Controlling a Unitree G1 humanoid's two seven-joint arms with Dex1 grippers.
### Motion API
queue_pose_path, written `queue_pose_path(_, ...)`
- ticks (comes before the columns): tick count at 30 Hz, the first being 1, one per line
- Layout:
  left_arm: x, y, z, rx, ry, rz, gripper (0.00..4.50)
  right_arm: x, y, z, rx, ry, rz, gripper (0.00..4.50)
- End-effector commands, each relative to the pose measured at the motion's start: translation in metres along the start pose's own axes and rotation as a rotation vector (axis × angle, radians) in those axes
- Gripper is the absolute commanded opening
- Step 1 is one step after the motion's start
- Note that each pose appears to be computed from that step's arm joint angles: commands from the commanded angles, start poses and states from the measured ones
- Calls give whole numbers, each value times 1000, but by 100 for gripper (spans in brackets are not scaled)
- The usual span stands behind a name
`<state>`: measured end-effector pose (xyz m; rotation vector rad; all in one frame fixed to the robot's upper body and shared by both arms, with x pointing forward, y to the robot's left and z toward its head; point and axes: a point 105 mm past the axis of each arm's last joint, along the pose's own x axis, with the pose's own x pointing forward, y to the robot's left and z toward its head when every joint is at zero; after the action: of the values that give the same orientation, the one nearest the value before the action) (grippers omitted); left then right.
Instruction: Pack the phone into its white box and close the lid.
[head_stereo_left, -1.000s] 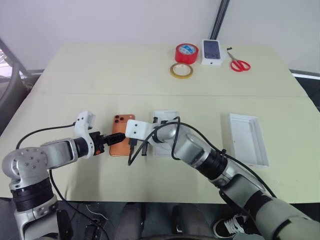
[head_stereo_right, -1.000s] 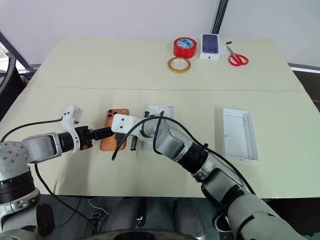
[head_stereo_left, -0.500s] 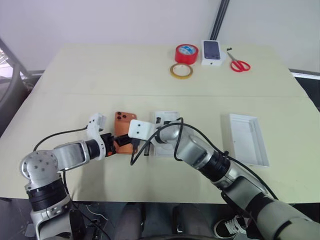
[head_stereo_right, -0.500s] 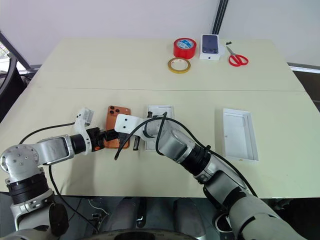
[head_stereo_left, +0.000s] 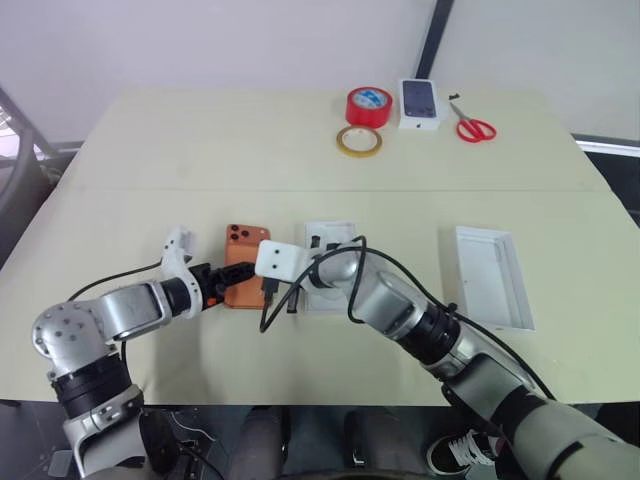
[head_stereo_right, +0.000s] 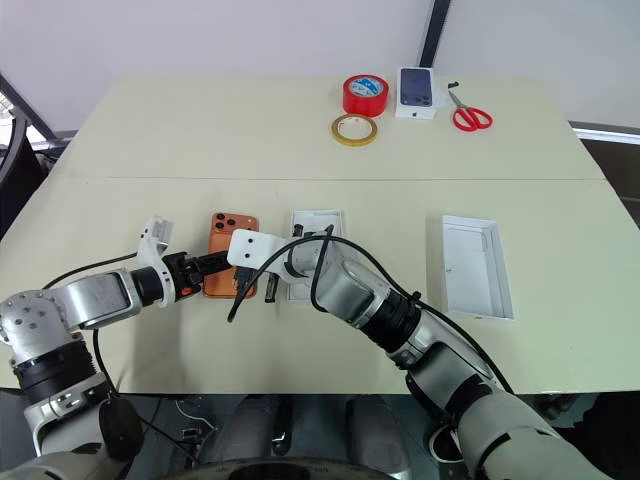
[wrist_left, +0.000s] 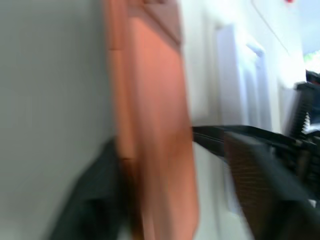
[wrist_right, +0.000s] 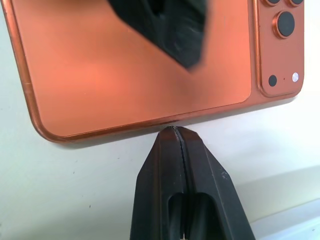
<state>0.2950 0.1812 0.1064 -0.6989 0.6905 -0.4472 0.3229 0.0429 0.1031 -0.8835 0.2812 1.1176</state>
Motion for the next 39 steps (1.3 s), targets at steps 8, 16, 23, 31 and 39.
queue_pose_path(8,-17,10,2,-62,-31,-15,236,-5,2,7,-32,-24,-4,0)
queue_pose_path(16,-18,-2,3,-100,-68,-88,2,-34,-20,21,-50,-81,-80,0)
queue_pose_path(23,-20,-39,27,-196,-190,-222,2,-98,-39,21,18,-203,-120,0)
queue_pose_path(31,19,-93,-4,-226,-95,-335,2,-150,-41,-47,134,-170,-148,0)
queue_pose_path(39,46,-104,-36,-243,34,-312,2,-167,-45,-82,218,-85,-234,0)
